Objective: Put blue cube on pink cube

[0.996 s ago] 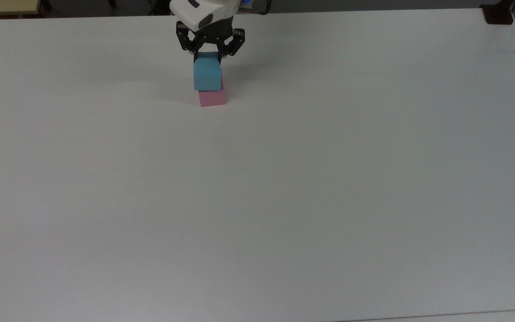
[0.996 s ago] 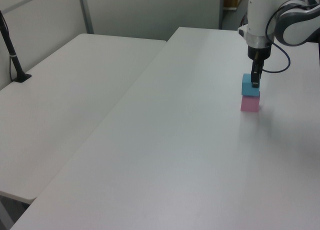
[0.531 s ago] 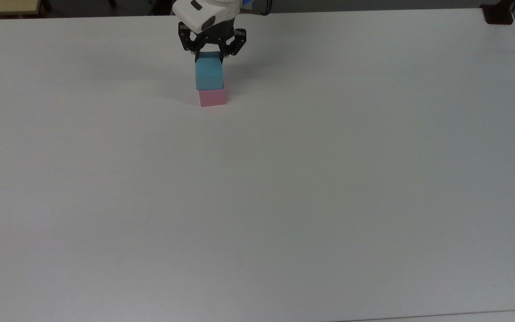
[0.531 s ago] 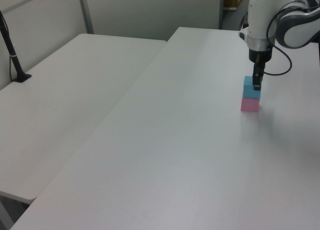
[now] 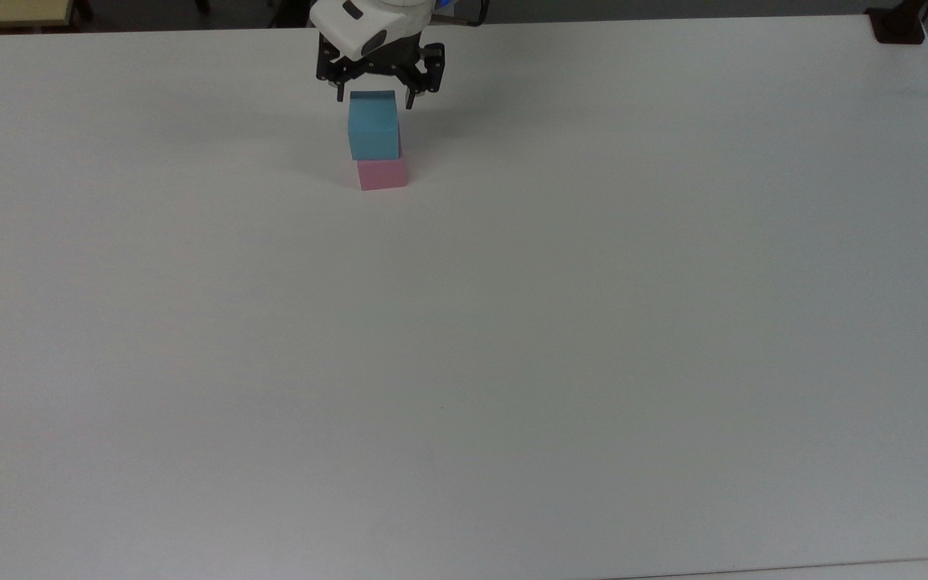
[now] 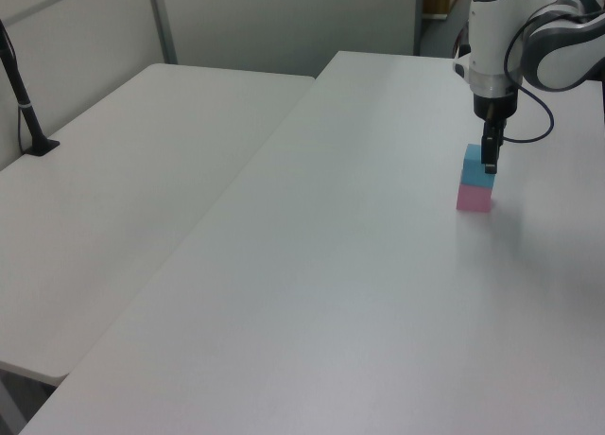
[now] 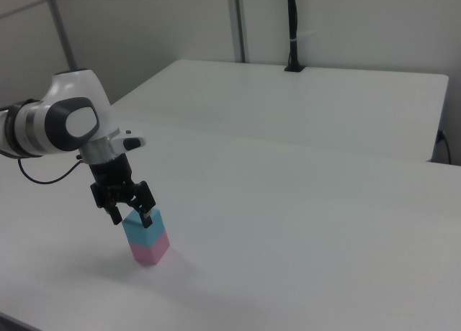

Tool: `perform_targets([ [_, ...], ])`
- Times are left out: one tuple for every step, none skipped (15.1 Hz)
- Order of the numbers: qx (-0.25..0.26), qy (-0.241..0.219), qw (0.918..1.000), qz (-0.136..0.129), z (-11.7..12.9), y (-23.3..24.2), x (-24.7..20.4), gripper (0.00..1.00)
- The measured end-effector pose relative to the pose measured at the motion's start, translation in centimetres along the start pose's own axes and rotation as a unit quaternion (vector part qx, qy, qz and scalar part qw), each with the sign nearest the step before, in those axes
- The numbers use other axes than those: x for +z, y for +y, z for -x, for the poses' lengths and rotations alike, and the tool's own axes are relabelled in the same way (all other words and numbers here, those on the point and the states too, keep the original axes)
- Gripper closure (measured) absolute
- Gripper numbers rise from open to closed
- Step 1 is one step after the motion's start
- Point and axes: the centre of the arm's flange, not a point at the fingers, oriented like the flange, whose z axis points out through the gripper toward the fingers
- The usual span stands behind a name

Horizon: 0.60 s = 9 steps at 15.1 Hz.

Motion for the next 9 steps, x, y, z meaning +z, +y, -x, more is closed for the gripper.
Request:
perform_targets([
  [0.001, -0.003, 1.0, 0.001, 0.0, 0.1, -0.2, 0.0],
  [0.003, -0.005, 1.0, 0.001, -0.1, 0.3, -0.6, 0.0],
  [0.006, -0.007, 1.0, 0.002, -0.2, 0.6, -1.2, 0.0],
  [0.011, -0.008, 0.9999, 0.003, -0.4, 1.0, -2.2, 0.0],
  [0.017, -0.006, 0.9998, 0.004, -0.6, 1.6, -3.5, 0.0],
  [0.026, 0.0, 0.9997, 0.004, -1.0, 2.5, -5.1, 0.0],
  [0.037, 0.009, 0.9993, 0.002, -1.4, 3.5, -7.1, 0.0],
  [0.052, 0.02, 0.9984, -0.006, -1.7, 4.7, -9.2, 0.0],
  [0.068, 0.031, 0.997, -0.019, -1.9, 5.9, -11.3, 0.0],
])
